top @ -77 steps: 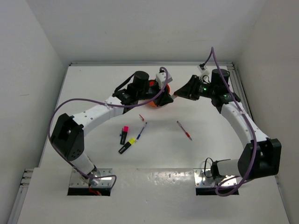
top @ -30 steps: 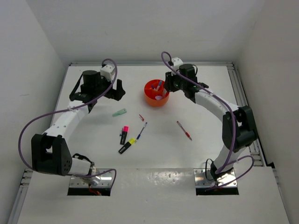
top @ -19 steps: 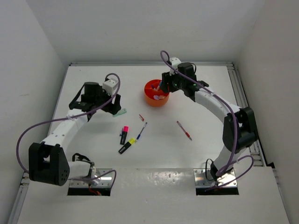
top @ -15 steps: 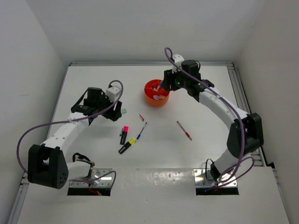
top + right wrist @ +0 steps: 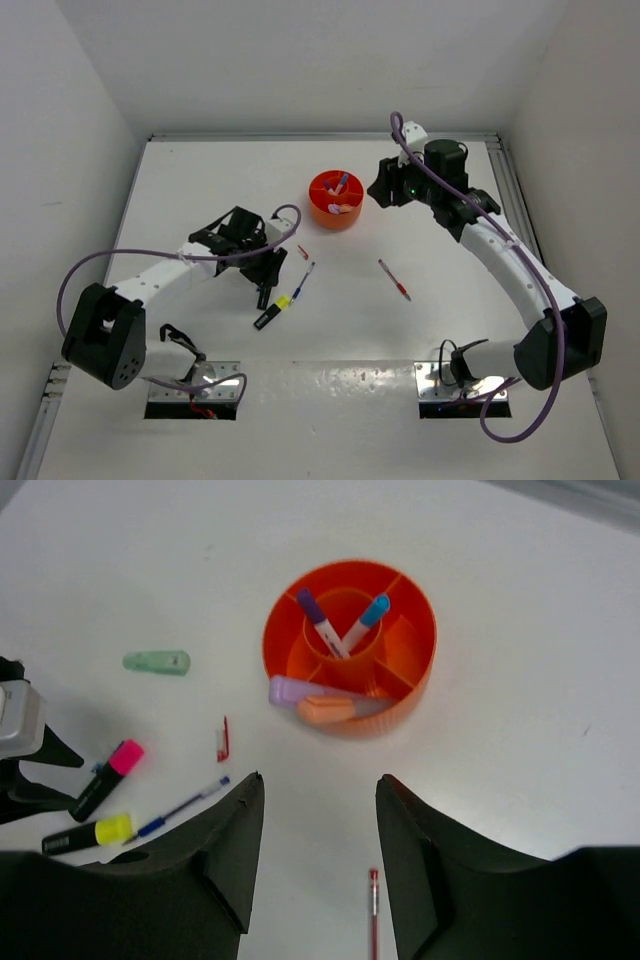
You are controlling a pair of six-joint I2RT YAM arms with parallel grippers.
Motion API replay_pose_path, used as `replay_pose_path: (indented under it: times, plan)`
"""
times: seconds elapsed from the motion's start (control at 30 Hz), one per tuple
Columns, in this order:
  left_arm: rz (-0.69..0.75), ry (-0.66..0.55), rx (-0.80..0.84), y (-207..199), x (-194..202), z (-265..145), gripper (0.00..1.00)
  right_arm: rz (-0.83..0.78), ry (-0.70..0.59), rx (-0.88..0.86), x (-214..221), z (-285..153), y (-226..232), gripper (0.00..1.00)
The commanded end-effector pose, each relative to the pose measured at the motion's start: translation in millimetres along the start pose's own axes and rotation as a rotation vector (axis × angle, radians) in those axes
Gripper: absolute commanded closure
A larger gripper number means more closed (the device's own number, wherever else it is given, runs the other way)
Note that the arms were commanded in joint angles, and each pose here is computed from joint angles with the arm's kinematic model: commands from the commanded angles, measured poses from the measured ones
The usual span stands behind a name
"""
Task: Sort the stationery into containers
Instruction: Pick up the pen from the center of the board.
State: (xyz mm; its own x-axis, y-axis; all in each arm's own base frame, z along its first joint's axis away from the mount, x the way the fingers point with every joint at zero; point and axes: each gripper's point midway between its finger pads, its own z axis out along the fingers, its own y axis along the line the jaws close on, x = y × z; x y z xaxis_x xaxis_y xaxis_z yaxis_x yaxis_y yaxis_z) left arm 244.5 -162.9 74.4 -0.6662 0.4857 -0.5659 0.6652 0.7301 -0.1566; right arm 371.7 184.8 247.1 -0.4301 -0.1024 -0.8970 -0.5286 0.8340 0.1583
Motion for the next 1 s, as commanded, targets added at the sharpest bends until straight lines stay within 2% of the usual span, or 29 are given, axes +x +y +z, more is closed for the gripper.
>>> replay_pose_path:
  times: [0.0, 0.1, 0.2, 0.7, 0.97]
  plan:
    - [-0.018, 0.036, -0.034, -1.0, -3.4, 4.2, 0.51, 0.009, 0.025, 0.011, 12.8, -6.8, -3.3, 0.52]
    - [-0.057, 0.090, -0.034, -0.1, 3.1, 12.8, 0.64, 0.013, 0.031, 0.015, 16.7, -9.3, -4.4, 0.52]
    - [-0.074, 0.134, -0.045, 2.9, 7.0, 16.6, 0.68, 0.018, 0.037, 0.029, 19.6, -9.5, -8.6, 0.52]
    - [-0.240, 0.310, -0.157, 16.2, 22.4, 5.3, 0.64, 0.023, 0.062, 0.035, 22.8, 1.5, -14.8, 0.52]
    - [-0.299, 0.338, -0.152, 14.7, 35.7, 12.7, 0.57, 0.035, 0.067, 0.037, 22.6, 7.3, -16.4, 0.51]
